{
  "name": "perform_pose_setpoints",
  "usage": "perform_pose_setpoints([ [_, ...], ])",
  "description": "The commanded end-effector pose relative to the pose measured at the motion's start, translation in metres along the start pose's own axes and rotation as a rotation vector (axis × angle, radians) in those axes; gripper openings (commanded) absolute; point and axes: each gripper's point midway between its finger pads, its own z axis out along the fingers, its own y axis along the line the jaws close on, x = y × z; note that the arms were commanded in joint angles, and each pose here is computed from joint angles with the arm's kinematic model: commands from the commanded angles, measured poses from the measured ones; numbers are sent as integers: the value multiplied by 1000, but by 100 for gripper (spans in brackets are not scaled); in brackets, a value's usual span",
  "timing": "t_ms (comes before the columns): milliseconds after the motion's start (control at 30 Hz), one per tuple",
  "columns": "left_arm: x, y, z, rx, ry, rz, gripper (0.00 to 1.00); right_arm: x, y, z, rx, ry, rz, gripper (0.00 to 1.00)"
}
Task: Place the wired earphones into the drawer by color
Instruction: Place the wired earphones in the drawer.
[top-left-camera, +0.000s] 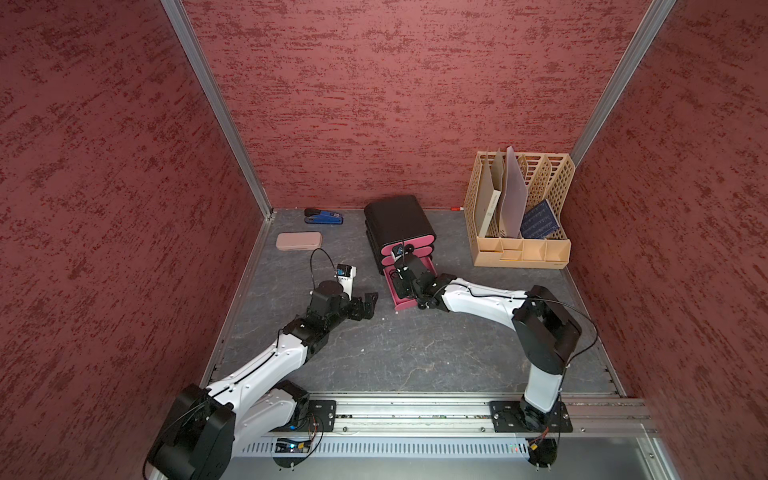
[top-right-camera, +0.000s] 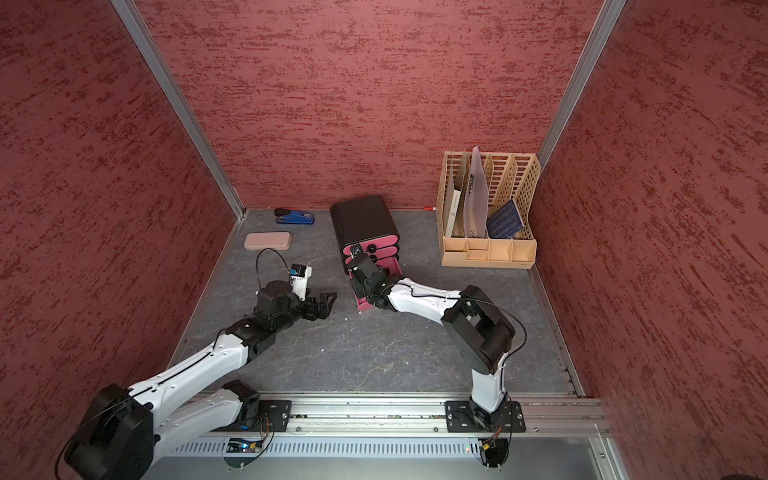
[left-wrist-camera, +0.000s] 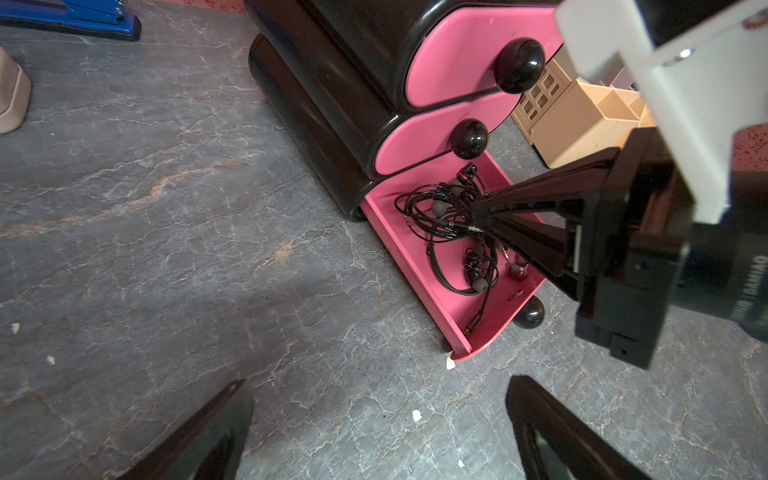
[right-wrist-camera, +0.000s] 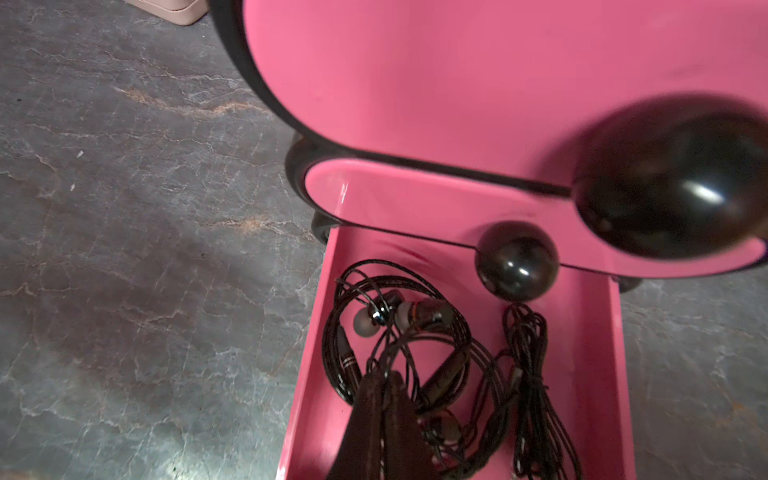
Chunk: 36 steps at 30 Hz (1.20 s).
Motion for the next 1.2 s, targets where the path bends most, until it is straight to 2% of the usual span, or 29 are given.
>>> perform_pose_setpoints([
  [0, -1, 2, -1, -5, -16, 6, 100, -25, -5, 6, 33, -80, 6, 0],
  [533, -2, 1, -2, -1, -20, 5, 100, -11, -15, 29, 72, -44, 14, 3],
  [600, -2, 1, -2, -1, -20, 5, 100, -9, -16, 30, 74, -38, 13, 8],
  [733, -2, 2, -2, -3, -22, 5, 100, -11, -14, 25, 51, -41, 22, 34],
  [800, -2, 2, -2, -2, -22, 5, 100, -11, -12, 19, 34, -45, 32, 40],
  [1167, -2, 1, -3, 1, -21, 5, 100, 3, -16, -24, -31, -18, 101, 52],
])
